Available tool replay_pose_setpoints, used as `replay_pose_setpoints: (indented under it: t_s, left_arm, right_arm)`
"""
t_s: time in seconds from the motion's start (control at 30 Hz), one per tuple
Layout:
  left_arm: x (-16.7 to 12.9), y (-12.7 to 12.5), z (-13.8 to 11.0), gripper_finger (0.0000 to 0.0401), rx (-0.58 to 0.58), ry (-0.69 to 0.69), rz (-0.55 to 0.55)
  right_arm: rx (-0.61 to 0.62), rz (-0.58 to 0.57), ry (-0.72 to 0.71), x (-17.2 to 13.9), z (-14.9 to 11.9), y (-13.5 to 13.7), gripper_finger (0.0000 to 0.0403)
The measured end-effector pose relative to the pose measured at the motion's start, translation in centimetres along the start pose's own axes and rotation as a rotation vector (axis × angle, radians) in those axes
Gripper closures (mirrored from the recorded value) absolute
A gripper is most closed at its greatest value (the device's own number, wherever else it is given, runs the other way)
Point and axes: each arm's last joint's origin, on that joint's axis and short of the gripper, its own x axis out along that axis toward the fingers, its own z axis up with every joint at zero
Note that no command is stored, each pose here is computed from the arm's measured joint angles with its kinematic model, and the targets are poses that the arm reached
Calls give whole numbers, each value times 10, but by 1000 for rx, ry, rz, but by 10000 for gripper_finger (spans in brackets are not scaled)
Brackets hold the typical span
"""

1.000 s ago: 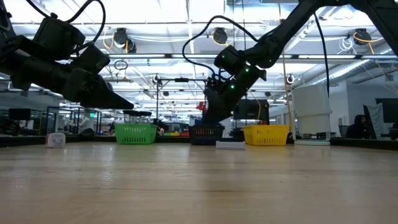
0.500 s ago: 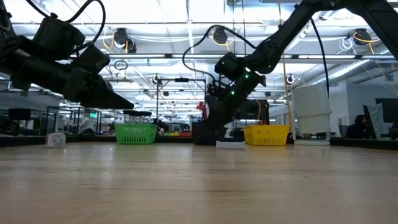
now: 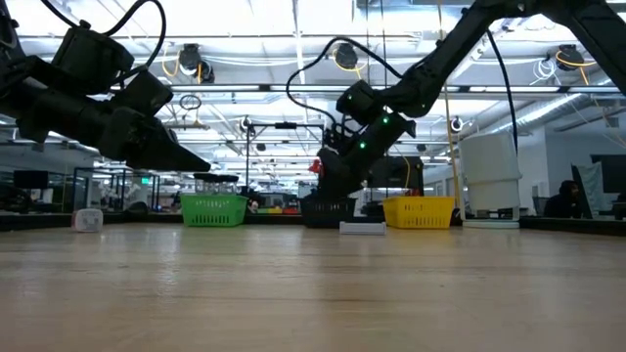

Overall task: Pick & Place Office items
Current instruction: Put the blue digital timer into the black bin, then adjust the black bin

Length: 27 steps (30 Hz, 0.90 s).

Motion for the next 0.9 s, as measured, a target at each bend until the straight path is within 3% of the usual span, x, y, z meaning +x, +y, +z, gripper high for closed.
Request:
replay_pose_setpoints:
  t_s: [0.2,0.3,0.43,0.63,0.9]
  left_arm:
    - [0,0,0,370,-1,0,0]
    - [0,0,0,370,-2,1,0]
    - [0,0,0,370,-4,1,0]
    - [0,0,0,370,-1,-1,0]
    - [0,0,0,370,4,-3,0]
  right_arm:
    - [-12,4,-59,-20,16,4,162]
    - [-23,-78,-62,-40,25,5,172]
    - [-1,-303,-6,-58,23,-7,240]
    - [119,-346,69,-47,0,-31,380]
    - [160,-334,42,-44,-2,-40,389]
